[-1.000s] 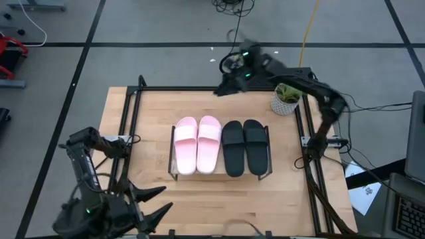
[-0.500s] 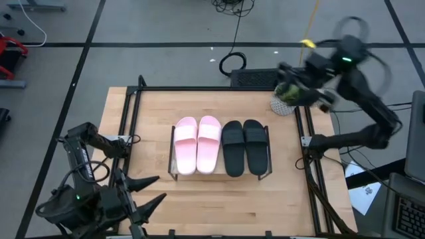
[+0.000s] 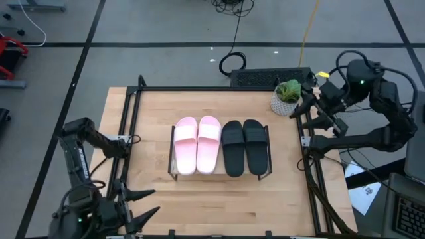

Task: Pick and place slides into the shelf
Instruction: Return to Home Position

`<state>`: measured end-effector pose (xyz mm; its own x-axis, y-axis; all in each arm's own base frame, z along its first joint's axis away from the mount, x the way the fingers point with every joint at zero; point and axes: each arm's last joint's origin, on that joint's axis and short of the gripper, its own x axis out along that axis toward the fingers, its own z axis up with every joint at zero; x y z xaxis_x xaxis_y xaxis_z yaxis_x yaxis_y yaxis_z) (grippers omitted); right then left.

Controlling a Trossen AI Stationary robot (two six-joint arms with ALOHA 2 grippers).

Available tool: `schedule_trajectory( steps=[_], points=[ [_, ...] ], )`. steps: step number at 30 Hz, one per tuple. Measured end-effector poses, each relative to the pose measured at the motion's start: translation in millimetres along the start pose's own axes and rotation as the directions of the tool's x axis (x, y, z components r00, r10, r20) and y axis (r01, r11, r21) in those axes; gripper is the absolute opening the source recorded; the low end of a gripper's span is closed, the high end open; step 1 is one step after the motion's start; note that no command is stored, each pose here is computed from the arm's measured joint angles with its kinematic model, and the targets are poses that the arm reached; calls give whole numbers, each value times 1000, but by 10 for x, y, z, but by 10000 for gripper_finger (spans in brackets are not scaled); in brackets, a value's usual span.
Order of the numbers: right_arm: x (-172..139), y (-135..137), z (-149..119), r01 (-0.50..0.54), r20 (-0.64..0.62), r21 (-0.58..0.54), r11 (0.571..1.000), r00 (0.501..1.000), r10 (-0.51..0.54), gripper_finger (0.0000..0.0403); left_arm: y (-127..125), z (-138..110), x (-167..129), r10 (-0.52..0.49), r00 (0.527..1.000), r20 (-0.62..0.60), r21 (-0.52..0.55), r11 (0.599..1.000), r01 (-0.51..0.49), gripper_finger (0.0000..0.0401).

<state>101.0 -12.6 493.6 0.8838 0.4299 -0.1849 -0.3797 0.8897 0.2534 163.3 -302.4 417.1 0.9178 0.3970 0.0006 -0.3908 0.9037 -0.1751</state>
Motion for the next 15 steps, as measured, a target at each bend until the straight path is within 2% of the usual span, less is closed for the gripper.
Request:
schedule_trajectory(
  steps=[5,7,12,15],
  points=[
    [109,-2,-195,-62,0,-43,997,998,62,185,398,-349,14,-8,1000,-1,-52,999,8,225],
    [191,-43,-360,-87,-8,-43,995,996,87,185,616,-416,11,-62,998,-7,-63,996,61,225],
    [290,-177,-823,53,85,43,998,995,-57,185,1246,-436,-171,-228,973,-27,-119,967,223,225],
    [185,-131,-1047,33,200,44,998,979,-42,185,1644,-418,-277,-292,956,-29,-126,950,286,225]
  ],
)
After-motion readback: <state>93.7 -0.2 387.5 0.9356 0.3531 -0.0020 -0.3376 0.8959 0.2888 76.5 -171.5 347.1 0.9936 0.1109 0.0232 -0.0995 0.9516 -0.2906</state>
